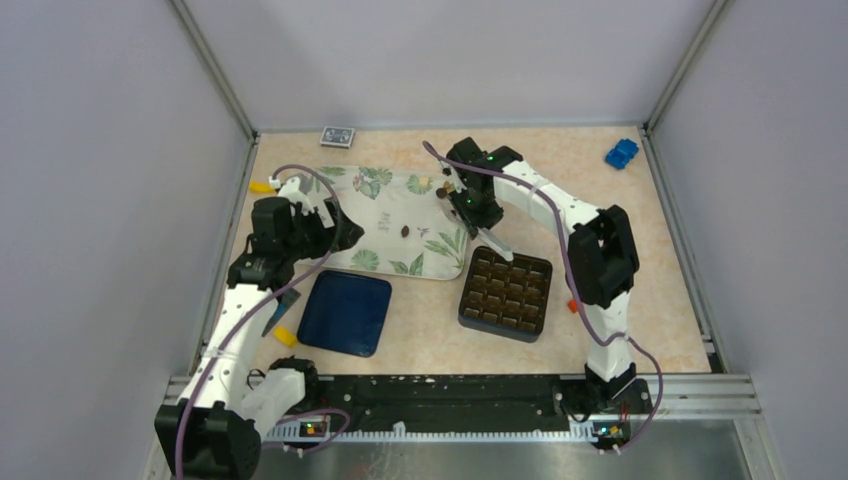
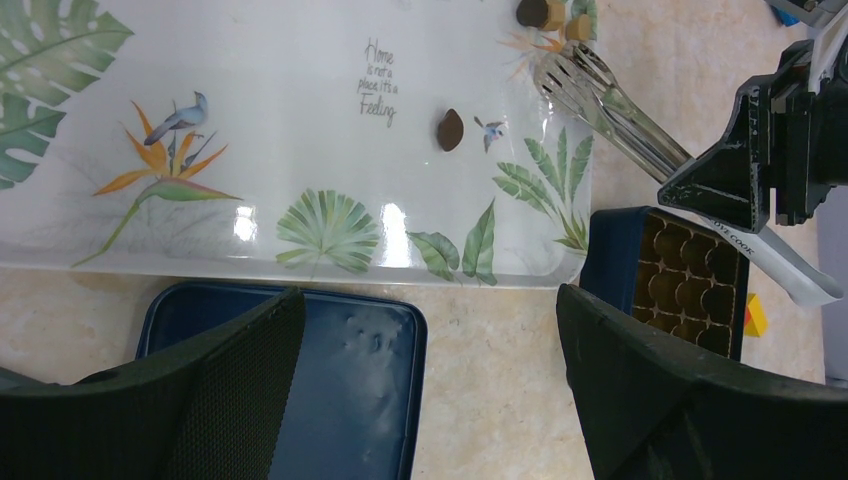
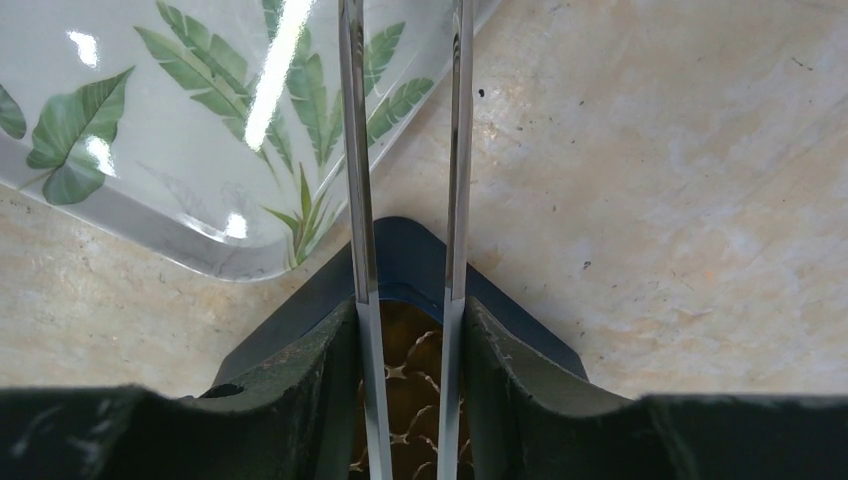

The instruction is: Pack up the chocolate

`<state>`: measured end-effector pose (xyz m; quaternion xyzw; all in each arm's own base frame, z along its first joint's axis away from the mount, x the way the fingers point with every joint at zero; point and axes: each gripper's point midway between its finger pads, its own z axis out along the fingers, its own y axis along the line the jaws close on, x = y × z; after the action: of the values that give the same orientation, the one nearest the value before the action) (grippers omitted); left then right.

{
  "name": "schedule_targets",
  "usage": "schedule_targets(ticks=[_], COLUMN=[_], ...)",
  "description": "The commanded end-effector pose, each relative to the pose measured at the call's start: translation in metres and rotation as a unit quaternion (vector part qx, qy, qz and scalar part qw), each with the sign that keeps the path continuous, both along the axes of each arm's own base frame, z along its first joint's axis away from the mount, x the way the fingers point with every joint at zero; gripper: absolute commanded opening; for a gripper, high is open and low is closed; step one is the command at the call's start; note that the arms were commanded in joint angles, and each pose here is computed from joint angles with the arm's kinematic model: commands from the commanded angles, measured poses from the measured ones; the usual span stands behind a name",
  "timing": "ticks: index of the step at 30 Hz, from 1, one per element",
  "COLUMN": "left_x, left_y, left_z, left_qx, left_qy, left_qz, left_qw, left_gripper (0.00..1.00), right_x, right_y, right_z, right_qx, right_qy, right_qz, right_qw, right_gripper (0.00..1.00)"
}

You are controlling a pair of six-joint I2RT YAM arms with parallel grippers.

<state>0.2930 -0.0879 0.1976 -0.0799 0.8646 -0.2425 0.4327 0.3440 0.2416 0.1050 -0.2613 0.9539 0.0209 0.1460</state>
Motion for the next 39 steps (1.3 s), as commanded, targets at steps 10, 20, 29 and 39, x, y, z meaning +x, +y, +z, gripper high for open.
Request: schedule_targets(ticks=[10,20,29,39], left_x=[-0.006,-0.005,-0.002,0.002], left_y=[0.001,0.001,-0.002,0.001], left_z=[0.012,0.016,0.016,0.015], left_qx=[-0.002,0.0,0.0,0.003], left_qy=[-0.028,-0.032,-0.031,-0.04], left_qz=[0.0,-0.002,-0.012,-0.003], left_qw=[1.0,0.999,0.999,0.999], left_gripper=[0.99,0.99,0.99,0.99], right_x=[-0.004,-0.006,-0.062,-0.133], right_y=[0.01,0.017,-0.025,-0.06], right_z=[0.041,0.082,0.109,0.085], right_qx=[0.029,0.083,0.097,0.11], right_qy=[-0.053,-0.095,-0.093,-0.025], right_qz=[-0.002,-0.008,-0.041,-0.088], right_qw=[0.998,0.992,0.99,0.99], right_gripper=[0.2,0.17,0.17,0.17])
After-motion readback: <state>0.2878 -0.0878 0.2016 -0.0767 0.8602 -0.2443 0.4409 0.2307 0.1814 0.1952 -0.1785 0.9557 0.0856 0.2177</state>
